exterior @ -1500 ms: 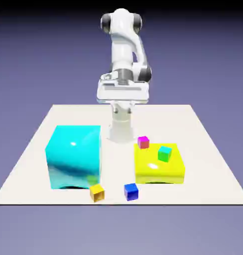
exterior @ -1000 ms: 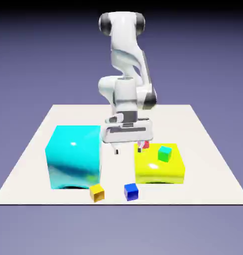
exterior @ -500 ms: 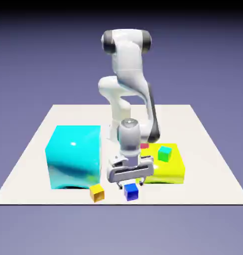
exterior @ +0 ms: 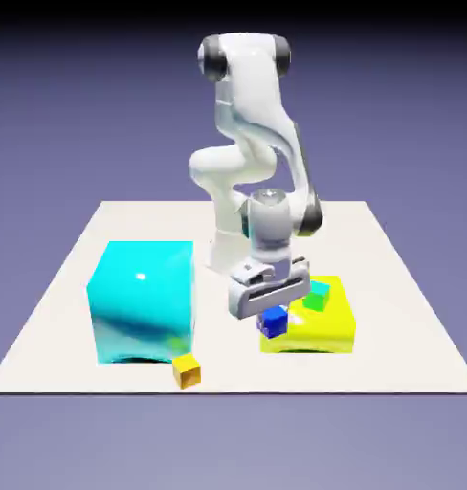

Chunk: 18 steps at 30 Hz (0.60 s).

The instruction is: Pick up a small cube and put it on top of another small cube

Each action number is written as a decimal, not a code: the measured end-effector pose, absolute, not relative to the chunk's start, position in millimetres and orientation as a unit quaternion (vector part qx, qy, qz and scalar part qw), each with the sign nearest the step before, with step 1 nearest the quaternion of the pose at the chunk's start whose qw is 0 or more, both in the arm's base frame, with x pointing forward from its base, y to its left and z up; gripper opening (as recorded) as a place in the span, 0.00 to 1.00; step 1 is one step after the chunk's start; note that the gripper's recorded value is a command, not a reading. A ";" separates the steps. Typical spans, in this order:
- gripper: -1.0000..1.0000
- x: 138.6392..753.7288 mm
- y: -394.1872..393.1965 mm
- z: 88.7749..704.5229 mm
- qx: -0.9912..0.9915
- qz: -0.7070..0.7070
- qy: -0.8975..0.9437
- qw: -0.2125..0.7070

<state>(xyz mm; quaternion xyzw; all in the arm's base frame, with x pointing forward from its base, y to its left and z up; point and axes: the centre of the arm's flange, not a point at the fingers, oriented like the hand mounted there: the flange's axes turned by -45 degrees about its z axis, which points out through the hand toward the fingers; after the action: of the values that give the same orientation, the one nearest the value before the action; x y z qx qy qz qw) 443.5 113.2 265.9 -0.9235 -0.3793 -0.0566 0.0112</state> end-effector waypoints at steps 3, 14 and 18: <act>0.00 419.8 136.5 291.5 -0.881 -0.054 -0.470 0.017; 0.00 349.2 188.7 314.9 -0.733 -0.048 -0.677 0.047; 1.00 348.5 190.7 271.2 -0.734 -0.047 -0.676 0.044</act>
<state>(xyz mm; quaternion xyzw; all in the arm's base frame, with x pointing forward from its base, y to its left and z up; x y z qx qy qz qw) 348.5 190.7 271.2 -0.7339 -0.6762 -0.0474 0.0443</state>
